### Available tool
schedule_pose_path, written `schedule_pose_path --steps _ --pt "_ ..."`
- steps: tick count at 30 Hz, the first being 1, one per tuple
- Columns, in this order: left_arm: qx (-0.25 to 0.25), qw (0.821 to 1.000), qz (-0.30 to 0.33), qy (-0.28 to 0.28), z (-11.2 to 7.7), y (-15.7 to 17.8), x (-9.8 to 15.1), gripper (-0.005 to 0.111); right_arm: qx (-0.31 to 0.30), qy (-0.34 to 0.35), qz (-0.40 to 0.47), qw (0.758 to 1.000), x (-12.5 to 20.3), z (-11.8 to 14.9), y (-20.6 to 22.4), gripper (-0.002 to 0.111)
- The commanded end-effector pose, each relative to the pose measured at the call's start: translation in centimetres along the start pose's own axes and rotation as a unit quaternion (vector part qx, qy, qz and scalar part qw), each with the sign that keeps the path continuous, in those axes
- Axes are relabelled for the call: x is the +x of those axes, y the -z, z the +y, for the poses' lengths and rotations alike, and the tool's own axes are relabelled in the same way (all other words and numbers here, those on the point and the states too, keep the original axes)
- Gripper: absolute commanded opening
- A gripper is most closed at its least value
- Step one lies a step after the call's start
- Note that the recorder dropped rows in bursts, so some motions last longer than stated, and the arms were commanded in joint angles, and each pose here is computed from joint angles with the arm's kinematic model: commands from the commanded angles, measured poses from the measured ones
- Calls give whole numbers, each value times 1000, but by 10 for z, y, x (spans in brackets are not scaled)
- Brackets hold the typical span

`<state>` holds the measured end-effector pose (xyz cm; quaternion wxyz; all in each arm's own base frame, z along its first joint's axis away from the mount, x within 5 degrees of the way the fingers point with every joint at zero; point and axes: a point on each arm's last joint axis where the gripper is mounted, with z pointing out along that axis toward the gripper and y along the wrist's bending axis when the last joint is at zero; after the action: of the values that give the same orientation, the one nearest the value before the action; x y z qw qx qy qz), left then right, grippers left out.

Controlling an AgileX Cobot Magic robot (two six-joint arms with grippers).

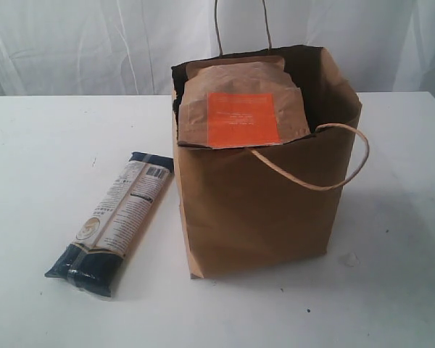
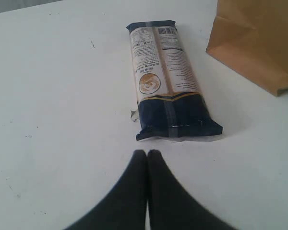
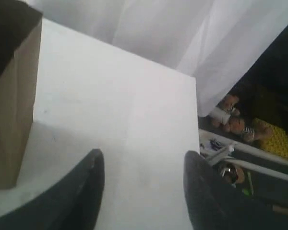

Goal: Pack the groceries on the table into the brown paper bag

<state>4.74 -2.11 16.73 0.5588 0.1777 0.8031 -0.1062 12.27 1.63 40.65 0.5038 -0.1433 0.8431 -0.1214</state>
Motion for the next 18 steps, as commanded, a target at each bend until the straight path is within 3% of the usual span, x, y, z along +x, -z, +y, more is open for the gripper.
schedule_pose_path --steps 1,6,11,18 --pt "0 1000 1 2 0 0 1 0 -4 39 58 998 39 14 -19 48" --pt "0 1000 1 2 0 0 1 0 -81 201 87 972 74 43 -44 48" --pt "0 1000 1 2 0 0 1 0 -114 205 54 971 78 57 -55 48" --pt "0 1000 1 2 0 0 1 0 -131 195 87 968 80 65 -70 48"
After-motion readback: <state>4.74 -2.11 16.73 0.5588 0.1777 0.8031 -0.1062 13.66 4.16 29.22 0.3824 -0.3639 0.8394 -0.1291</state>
